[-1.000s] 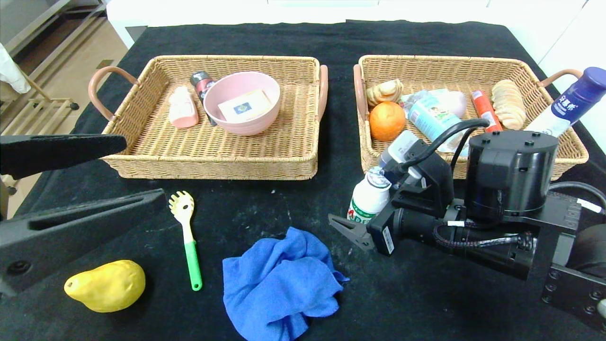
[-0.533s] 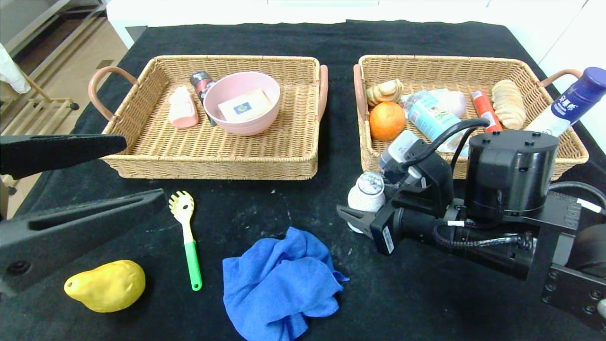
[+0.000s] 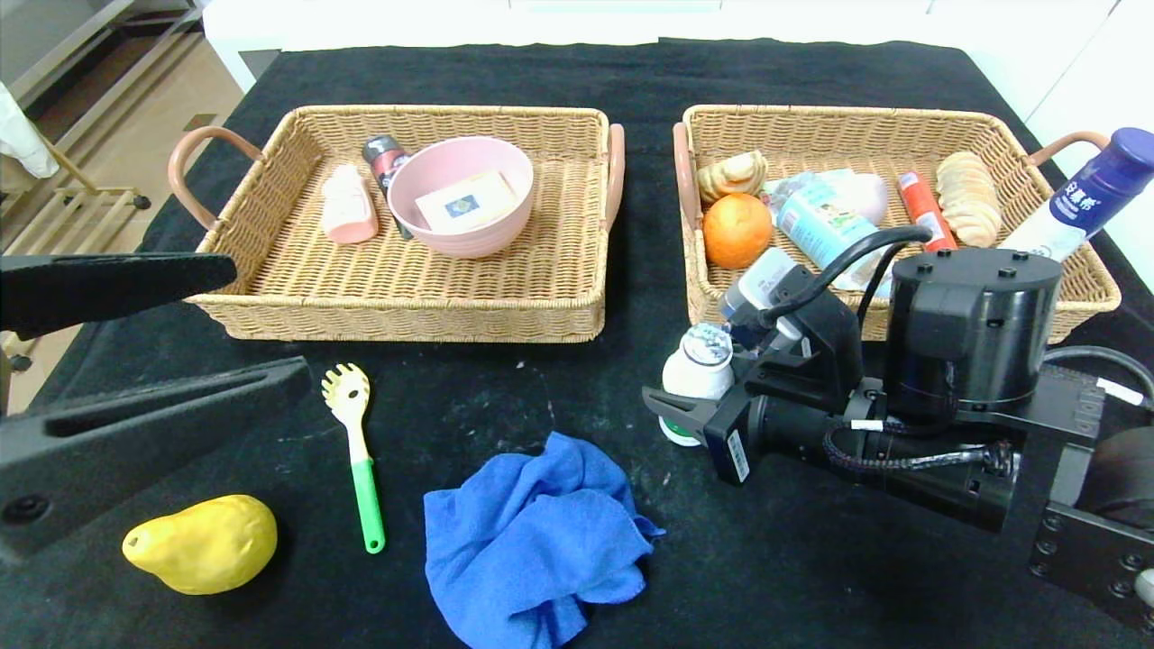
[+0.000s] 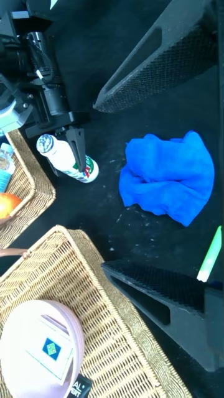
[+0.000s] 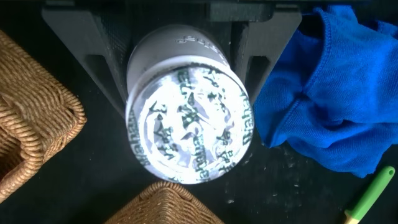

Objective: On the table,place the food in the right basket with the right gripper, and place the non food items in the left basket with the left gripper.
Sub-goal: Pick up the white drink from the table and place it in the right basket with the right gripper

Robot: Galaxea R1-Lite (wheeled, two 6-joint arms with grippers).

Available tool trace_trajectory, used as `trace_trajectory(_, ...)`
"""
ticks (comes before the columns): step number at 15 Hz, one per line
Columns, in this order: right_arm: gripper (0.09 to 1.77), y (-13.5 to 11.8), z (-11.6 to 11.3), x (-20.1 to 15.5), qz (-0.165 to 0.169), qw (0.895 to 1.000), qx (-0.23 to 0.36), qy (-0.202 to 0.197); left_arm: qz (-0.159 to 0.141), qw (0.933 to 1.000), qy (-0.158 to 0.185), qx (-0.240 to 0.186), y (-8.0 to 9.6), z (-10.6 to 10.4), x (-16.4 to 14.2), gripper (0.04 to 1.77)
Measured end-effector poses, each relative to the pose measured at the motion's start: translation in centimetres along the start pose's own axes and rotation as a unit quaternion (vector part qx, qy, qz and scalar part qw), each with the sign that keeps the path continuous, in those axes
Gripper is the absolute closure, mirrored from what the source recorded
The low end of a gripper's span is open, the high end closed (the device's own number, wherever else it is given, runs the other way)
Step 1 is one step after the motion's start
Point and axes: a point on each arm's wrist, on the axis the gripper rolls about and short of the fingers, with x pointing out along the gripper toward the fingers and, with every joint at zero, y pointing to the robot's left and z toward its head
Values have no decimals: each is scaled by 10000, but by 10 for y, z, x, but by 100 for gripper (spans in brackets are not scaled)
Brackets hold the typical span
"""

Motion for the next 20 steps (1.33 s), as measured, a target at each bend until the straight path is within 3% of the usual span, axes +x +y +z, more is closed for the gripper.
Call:
trace_trajectory(9, 95, 1, 1, -1, -14, 10000, 9, 2, 0, 10000, 2, -1, 0, 0, 0, 9)
trace_trajectory(11, 95, 0, 3, -1, -156, 9999, 1, 9, -1, 10000, -2, 1, 0, 0, 0, 9)
trace_trajectory(20, 96, 0, 29, -4, -240, 9991, 11, -352, -3, 10000, 15, -2, 0, -1, 0, 9)
